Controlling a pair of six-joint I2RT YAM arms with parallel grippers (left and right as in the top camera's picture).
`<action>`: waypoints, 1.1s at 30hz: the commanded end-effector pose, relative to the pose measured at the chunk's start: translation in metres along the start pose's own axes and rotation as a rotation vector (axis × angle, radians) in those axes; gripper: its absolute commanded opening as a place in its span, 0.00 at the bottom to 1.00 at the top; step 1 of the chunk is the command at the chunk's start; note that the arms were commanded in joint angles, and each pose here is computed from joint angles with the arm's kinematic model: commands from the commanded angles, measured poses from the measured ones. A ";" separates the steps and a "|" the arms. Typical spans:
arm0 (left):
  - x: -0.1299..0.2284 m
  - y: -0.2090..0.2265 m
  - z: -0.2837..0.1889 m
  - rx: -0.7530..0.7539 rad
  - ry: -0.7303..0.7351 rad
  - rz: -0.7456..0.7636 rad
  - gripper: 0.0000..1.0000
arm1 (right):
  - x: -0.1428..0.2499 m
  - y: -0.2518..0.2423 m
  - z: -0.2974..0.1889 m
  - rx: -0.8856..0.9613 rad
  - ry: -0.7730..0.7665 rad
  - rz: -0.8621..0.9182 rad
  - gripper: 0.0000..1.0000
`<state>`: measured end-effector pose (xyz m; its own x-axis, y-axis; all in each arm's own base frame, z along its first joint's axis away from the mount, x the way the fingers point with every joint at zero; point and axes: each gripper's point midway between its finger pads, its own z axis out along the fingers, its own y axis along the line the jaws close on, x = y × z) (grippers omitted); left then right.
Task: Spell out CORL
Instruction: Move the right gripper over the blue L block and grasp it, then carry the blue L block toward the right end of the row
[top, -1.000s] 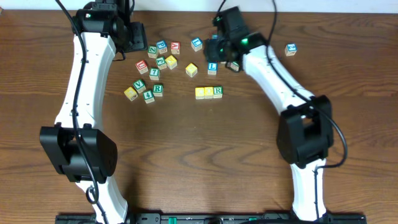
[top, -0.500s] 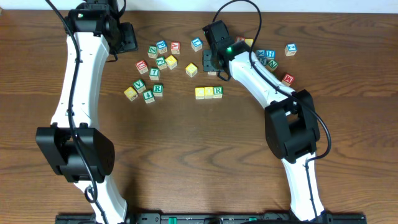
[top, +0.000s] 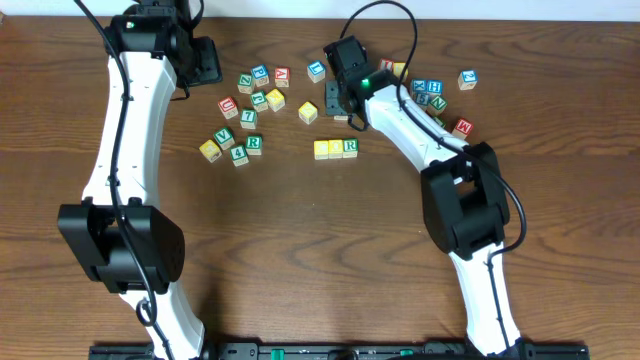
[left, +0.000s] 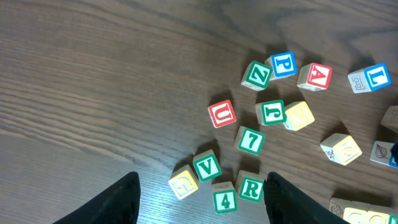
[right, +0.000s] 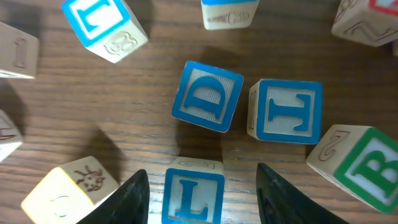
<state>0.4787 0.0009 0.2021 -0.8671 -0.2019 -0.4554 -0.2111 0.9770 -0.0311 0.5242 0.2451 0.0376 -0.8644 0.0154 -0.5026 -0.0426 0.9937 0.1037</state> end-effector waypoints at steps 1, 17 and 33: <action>-0.003 0.003 -0.002 -0.011 -0.009 -0.019 0.63 | 0.009 0.004 0.010 0.006 0.015 0.003 0.49; -0.003 0.003 -0.002 -0.012 -0.006 -0.019 0.63 | 0.017 0.006 0.027 -0.004 0.029 -0.028 0.38; -0.003 0.003 -0.002 -0.012 -0.006 -0.019 0.64 | -0.002 0.006 -0.001 -0.015 -0.011 -0.091 0.29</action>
<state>0.4782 0.0014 0.2019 -0.8681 -0.2018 -0.4536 -0.2124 0.9768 -0.0282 0.5218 0.2466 0.0088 -0.8787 -0.0554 -0.4742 -0.0987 0.9929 0.0669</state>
